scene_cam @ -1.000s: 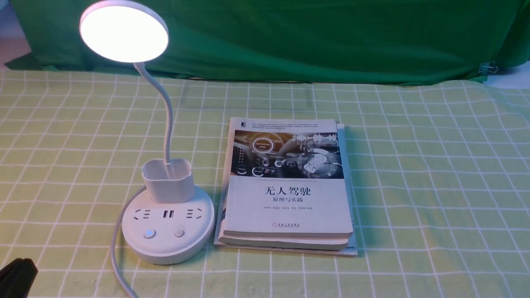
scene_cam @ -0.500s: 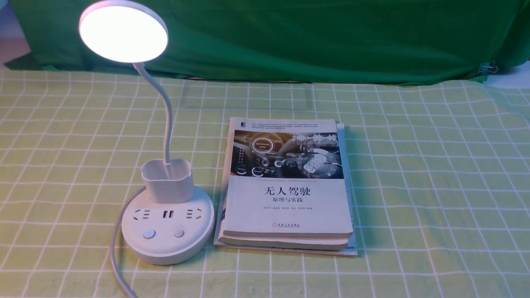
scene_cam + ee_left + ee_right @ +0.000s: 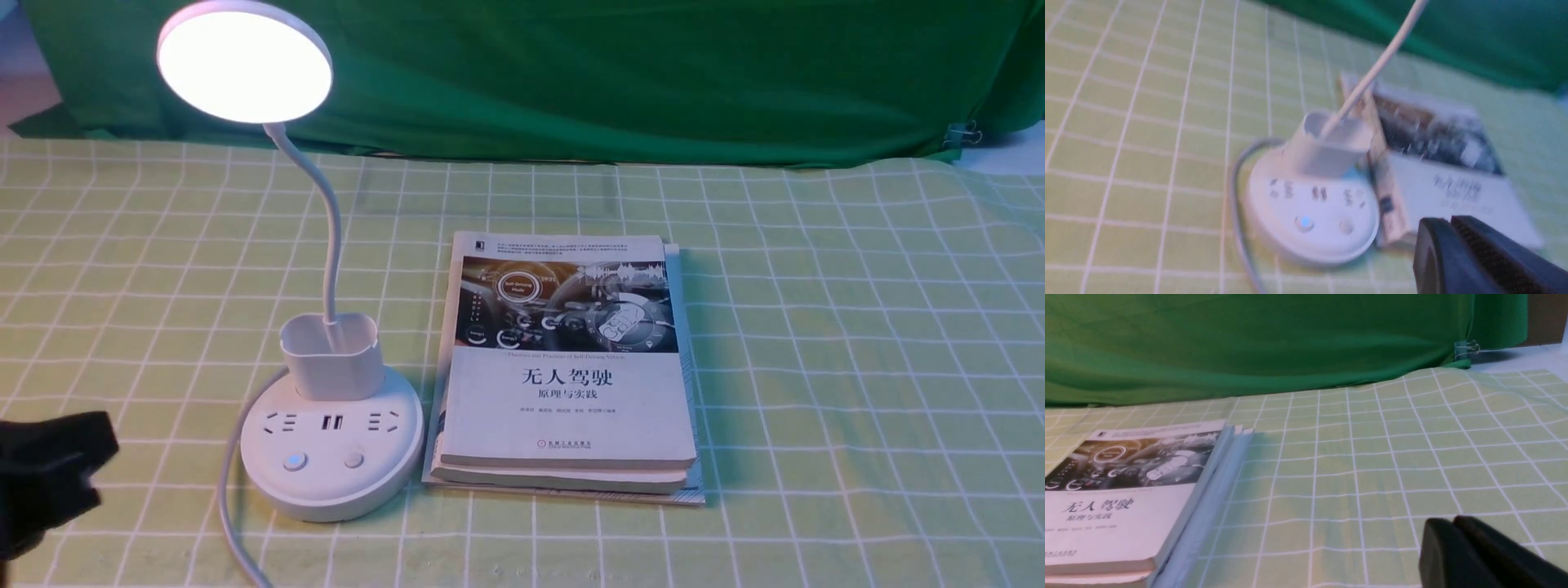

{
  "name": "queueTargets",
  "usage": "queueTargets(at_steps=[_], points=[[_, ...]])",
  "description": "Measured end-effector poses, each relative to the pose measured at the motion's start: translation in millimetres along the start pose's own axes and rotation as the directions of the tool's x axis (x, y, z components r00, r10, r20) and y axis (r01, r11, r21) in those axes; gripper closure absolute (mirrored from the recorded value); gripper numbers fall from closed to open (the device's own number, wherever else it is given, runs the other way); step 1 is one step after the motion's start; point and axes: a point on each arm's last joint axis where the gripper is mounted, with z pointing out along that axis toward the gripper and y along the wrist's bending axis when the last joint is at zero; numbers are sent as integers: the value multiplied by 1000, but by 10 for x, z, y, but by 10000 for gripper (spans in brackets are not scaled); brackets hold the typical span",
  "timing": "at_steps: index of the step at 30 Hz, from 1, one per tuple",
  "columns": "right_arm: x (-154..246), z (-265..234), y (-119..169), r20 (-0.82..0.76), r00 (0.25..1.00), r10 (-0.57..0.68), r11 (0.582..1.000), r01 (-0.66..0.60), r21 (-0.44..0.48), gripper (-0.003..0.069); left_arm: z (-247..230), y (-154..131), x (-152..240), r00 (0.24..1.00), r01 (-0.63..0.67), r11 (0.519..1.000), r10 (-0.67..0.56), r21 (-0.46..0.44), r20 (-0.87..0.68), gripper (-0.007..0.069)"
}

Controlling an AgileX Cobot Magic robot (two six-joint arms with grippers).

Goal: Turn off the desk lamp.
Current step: Use the left arm to press the button switch on the lamp holder

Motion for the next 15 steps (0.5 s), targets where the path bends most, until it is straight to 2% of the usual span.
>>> queueTargets(at_steps=[2, 6, 7, 11, 15], points=[[1, 0, 0, -1, 1000, -2, 1000, 2, 0, 630, 288, 9, -119, 976, -85, 996, 80, -16, -204, 620], [0, 0, 0, 0, 1000, 0, 1000, 0, 4, 630, 627, 6, -188, 931, -128, 992, 122, 4, -345, 620], [2, 0, 0, -2, 1000, -1, 1000, 1, 0, 630, 830, -44, -182, 894, -159, 987, 158, 33, -420, 620], [1, 0, 0, -1, 1000, -1, 1000, 1, 0, 630, 1185, -193, -92, 800, -228, 969, 242, 94, -549, 620], [1, 0, 0, -1, 1000, -1, 1000, 1, 0, 630, 1415, -378, -7, 730, -266, 951, 306, 158, -611, 620]])
